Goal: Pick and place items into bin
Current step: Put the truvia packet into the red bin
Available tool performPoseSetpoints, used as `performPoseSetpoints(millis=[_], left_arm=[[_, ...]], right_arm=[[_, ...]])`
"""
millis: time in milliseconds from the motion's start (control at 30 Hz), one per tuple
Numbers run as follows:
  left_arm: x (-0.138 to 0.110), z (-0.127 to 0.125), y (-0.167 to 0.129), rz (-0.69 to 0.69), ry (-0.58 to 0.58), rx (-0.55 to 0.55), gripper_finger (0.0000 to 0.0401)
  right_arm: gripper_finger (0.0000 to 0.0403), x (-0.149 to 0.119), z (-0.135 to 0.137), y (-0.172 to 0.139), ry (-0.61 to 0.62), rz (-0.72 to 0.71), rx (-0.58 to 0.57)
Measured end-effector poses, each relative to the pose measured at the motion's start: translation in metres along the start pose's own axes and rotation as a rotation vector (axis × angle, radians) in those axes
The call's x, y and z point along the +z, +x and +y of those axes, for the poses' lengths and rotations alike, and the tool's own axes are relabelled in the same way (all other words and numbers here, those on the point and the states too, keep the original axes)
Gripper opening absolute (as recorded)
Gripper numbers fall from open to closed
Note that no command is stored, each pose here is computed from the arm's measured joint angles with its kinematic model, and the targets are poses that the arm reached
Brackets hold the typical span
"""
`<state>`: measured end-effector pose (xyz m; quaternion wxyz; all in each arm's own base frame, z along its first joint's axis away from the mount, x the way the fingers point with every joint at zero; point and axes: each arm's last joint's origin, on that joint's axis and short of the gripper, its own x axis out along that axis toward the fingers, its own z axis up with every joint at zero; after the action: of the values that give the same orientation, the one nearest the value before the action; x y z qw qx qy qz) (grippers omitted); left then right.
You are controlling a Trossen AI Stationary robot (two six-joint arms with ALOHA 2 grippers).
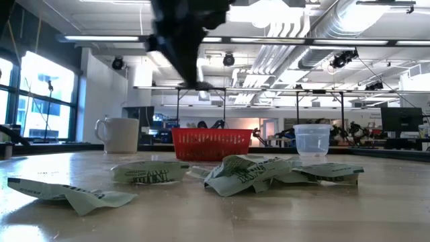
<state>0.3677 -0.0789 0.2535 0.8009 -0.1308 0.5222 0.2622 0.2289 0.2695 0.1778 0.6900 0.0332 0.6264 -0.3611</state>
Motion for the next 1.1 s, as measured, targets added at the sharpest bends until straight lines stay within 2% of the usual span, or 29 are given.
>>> performPoseSetpoints(millis=[167, 367, 500, 700, 800, 900, 1100], left_arm=[[0.041, 0.041, 0.023, 0.017, 0.036, 0.022, 0.0033], [0.063, 0.088, 0.047, 0.076, -0.009, 0.029, 0.0065], [0.066, 0.102, 0.057, 0.141, -0.062, -0.076, 0.0078], [0.066, 0.103, 0.058, 0.156, -0.040, -0.104, 0.0122], [0.063, 0.105, 0.050, 0.183, -0.049, -0.113, 0.0151], [0.057, 0.105, 0.029, 0.172, -0.029, -0.094, 0.0170], [0.035, 0.103, -0.014, 0.125, 0.089, -0.048, 0.0165]], right_arm=[[0.0264, 0.001, 0.002, 0.000, 0.022, 0.003, 0.023], [0.0264, 0.005, 0.005, 0.001, 0.040, 0.006, 0.049], [0.0264, 0.015, 0.006, 0.004, 0.028, -0.023, 0.066], [0.0264, 0.045, 0.006, 0.009, 0.020, -0.061, 0.097], [0.0264, 0.064, -0.004, 0.006, 0.058, -0.096, 0.102], [0.0262, 0.083, -0.019, 0.005, 0.102, -0.125, 0.109], [0.0250, 0.115, -0.063, 0.009, 0.209, -0.164, 0.209]])
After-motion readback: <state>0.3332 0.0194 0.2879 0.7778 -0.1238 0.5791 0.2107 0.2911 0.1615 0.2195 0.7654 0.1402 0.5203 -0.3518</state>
